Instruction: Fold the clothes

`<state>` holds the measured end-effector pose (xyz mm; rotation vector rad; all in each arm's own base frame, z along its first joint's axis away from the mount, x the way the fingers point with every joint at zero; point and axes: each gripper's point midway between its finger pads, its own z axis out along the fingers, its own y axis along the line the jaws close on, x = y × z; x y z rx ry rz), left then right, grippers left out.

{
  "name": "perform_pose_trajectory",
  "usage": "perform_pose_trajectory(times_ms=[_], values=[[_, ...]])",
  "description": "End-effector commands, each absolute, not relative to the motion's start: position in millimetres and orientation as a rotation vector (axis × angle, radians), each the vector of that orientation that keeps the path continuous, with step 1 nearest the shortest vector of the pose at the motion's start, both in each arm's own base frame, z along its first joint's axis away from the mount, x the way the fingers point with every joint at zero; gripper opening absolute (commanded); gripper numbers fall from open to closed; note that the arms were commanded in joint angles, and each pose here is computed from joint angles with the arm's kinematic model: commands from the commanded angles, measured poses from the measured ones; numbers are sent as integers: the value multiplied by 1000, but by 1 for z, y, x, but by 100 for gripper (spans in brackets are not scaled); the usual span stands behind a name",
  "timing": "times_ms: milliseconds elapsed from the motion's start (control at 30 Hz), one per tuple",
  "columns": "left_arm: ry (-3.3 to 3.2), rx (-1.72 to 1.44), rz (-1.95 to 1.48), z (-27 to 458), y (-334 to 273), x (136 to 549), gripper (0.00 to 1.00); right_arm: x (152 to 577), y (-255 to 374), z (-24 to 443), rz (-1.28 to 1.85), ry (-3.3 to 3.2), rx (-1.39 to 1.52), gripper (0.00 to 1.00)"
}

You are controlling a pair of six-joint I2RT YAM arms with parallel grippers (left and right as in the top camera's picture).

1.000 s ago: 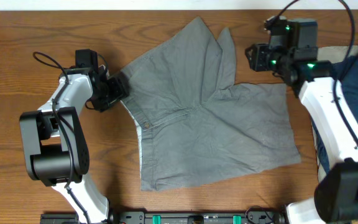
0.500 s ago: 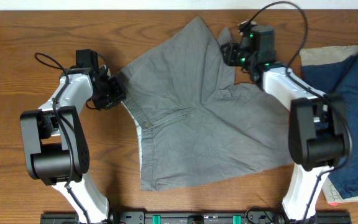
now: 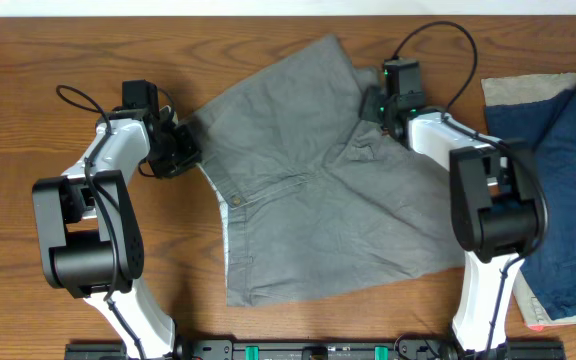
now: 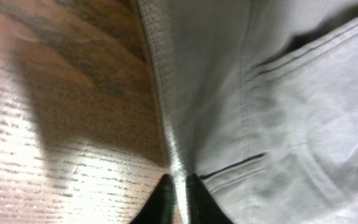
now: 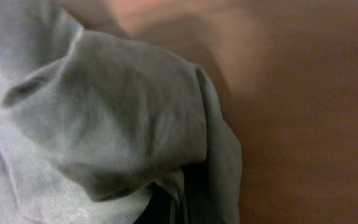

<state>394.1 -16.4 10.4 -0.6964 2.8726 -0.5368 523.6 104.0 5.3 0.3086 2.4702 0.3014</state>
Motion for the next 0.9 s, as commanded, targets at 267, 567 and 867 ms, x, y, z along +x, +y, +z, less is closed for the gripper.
perform_pose_trajectory(times_ms=[267,567,867], values=[[2898,-689,-503,4,-13,390,6,440,35,58,47,2702,500,32],[2895,-657,-599,8,-23,390,6,483,1,139,18,2374,478,55],[2899,-659,-598,7,-23,389,6,510,1,114,342,2369,444,59]])
